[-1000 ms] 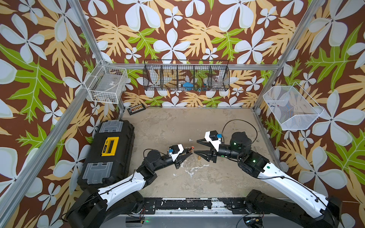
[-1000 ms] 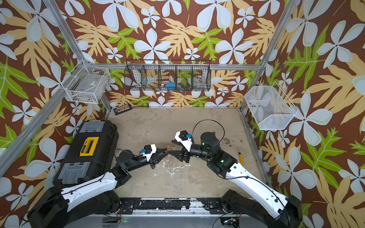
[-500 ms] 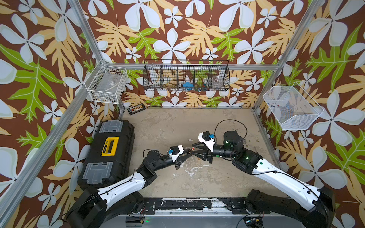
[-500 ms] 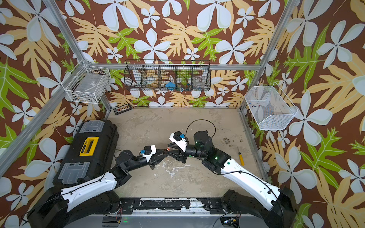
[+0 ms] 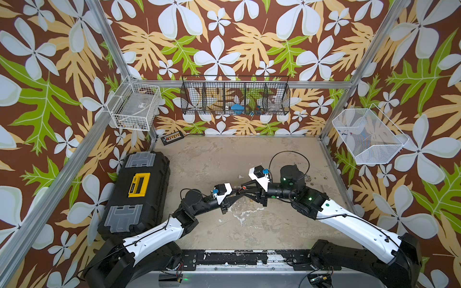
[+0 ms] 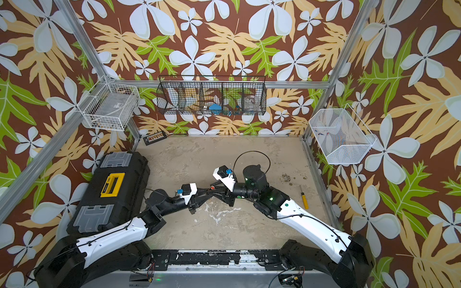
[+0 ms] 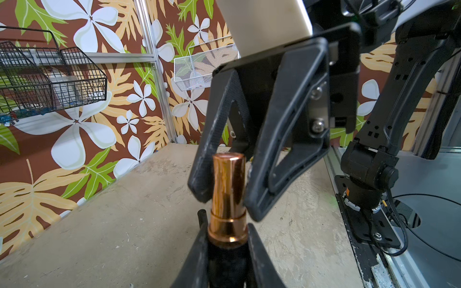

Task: Open the lipstick cap
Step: Place the lipstick at the center of the board.

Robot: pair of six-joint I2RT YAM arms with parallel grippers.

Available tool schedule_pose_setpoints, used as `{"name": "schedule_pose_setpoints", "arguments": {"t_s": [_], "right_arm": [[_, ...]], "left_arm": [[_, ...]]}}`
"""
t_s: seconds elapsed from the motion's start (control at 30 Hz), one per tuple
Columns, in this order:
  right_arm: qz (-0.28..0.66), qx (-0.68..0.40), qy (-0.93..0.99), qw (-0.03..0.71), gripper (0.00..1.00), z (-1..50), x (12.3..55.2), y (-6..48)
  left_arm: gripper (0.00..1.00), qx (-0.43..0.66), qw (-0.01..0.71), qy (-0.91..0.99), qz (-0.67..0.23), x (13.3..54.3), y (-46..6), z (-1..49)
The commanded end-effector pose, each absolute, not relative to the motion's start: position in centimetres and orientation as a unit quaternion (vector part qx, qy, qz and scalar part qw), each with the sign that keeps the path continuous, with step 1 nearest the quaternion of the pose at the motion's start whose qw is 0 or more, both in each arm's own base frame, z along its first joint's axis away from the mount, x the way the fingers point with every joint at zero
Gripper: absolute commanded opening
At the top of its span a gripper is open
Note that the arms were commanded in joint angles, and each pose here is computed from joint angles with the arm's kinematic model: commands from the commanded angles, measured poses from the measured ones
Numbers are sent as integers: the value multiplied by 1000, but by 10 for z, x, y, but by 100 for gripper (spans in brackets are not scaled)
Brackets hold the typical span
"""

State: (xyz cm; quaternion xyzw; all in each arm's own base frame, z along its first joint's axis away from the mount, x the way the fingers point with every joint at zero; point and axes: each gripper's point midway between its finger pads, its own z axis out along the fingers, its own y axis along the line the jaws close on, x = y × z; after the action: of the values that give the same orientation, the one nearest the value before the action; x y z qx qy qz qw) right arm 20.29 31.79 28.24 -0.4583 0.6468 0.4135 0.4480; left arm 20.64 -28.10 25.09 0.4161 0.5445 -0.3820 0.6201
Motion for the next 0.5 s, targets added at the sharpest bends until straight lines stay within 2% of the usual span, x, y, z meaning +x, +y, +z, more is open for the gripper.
{"name": "schedule_pose_setpoints", "arguments": {"t_s": [0.0,0.47], "right_arm": [[423,-463,636,450,32,289,201,321],[427,-460,641,442,31,287,199,323]], "left_arm": [[11,416,633,528,-384,204,-281,262],[11,416,634,530,-381,205,-280,262]]}}
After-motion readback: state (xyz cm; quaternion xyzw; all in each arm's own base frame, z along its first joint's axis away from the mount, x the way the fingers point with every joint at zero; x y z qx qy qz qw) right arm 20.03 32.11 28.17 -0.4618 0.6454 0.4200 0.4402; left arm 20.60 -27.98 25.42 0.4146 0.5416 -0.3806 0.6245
